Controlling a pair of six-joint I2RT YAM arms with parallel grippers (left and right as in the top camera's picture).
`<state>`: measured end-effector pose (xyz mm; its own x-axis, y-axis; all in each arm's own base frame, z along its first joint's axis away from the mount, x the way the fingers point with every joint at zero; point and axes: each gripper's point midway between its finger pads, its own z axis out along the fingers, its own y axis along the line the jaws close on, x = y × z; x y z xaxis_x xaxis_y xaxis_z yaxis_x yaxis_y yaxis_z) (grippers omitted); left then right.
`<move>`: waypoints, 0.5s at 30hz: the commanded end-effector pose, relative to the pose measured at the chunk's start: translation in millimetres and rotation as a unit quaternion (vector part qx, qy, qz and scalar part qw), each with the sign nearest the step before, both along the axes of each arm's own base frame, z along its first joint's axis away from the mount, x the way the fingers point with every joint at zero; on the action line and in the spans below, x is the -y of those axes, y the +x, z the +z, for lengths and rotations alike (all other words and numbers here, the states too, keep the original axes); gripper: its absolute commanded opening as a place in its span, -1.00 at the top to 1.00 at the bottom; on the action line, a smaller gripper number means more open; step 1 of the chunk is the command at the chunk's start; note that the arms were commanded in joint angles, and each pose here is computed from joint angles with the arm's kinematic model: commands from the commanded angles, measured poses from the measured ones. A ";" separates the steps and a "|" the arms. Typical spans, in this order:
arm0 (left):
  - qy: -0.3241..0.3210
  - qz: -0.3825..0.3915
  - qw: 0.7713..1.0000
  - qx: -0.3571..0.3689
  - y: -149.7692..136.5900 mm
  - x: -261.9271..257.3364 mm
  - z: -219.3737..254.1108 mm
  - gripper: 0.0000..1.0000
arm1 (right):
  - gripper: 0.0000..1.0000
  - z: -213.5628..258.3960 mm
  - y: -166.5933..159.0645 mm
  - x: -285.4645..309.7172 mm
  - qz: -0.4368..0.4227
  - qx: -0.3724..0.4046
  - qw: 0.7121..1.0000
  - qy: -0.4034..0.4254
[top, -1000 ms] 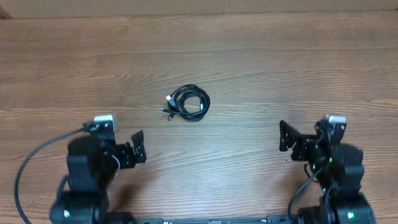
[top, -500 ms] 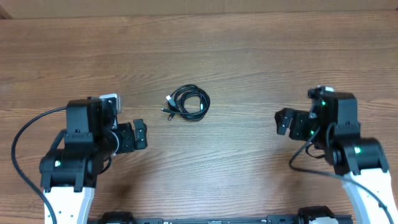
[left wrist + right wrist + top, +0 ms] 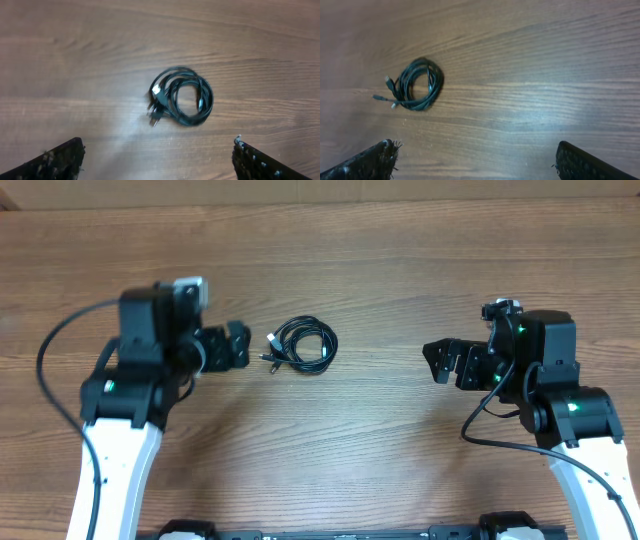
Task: Untangle cables
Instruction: 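Reach the left gripper forward to the black cable bundle and grasp it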
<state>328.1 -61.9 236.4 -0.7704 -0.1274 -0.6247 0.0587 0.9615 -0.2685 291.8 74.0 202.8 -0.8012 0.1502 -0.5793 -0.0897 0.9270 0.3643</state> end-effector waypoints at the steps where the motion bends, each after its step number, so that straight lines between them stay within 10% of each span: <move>1: 0.053 -0.035 0.998 0.026 23.0 14.9 14.6 -0.87 | -1.00 19.0 6.1 -2.4 0.014 0.021 1.000 -0.012; 15: 0.125 -0.212 0.968 -0.041 51.0 120.9 -87.5 -0.86 | -0.99 16.6 7.0 1.5 0.004 0.016 0.999 -0.035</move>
<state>375.1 -169.6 166.3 -0.7897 0.2654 -0.5532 0.3791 0.9200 -0.0998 294.3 73.0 208.1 -0.8021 0.1090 -0.5872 -0.0976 0.9460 0.3090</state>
